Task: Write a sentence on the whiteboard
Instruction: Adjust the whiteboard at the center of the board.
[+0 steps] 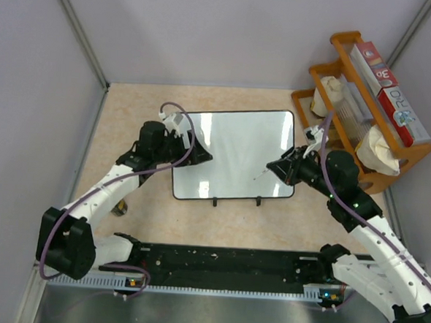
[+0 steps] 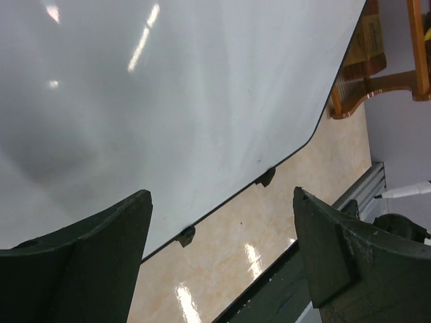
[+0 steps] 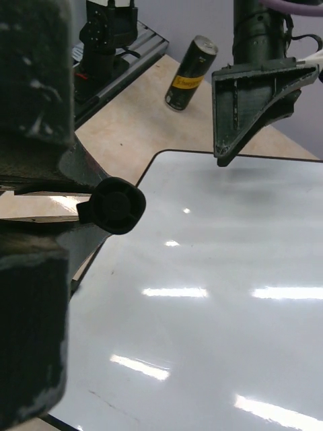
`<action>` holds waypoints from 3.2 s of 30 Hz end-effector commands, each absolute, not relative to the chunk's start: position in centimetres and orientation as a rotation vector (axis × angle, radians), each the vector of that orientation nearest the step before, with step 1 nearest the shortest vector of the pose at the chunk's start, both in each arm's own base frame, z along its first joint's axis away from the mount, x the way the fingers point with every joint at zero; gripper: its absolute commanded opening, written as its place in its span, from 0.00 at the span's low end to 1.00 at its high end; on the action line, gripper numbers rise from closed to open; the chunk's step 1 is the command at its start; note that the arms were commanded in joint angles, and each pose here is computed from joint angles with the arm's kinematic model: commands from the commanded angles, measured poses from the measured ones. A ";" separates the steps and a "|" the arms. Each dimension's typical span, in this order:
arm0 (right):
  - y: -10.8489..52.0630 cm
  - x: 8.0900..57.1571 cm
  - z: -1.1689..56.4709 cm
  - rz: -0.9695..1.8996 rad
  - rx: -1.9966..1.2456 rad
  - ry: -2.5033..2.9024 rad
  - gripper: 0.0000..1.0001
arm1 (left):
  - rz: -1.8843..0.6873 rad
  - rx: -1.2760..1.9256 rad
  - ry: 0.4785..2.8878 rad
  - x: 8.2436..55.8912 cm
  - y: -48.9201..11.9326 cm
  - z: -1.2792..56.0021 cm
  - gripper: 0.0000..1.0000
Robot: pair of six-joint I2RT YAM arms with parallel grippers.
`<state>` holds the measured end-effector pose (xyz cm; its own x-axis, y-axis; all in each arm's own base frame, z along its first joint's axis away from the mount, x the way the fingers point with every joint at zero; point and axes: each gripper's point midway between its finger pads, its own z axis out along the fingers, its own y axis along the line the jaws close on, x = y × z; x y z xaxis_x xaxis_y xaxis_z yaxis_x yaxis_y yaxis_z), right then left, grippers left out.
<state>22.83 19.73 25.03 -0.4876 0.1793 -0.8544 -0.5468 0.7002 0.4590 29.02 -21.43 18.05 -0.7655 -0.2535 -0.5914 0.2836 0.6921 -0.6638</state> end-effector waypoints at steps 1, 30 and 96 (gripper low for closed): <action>20.2 24.1 28.9 0.887 -0.325 1.793 0.00 | -1.065 0.106 2.063 31.9 -20.7 23.0 0.88; 22.5 25.4 26.9 0.993 -0.322 1.839 0.00 | -0.933 -0.090 2.007 31.1 -8.9 20.9 0.88; 21.4 24.1 26.6 0.983 -0.321 1.761 0.00 | -0.943 0.066 1.855 34.1 -9.2 20.3 0.88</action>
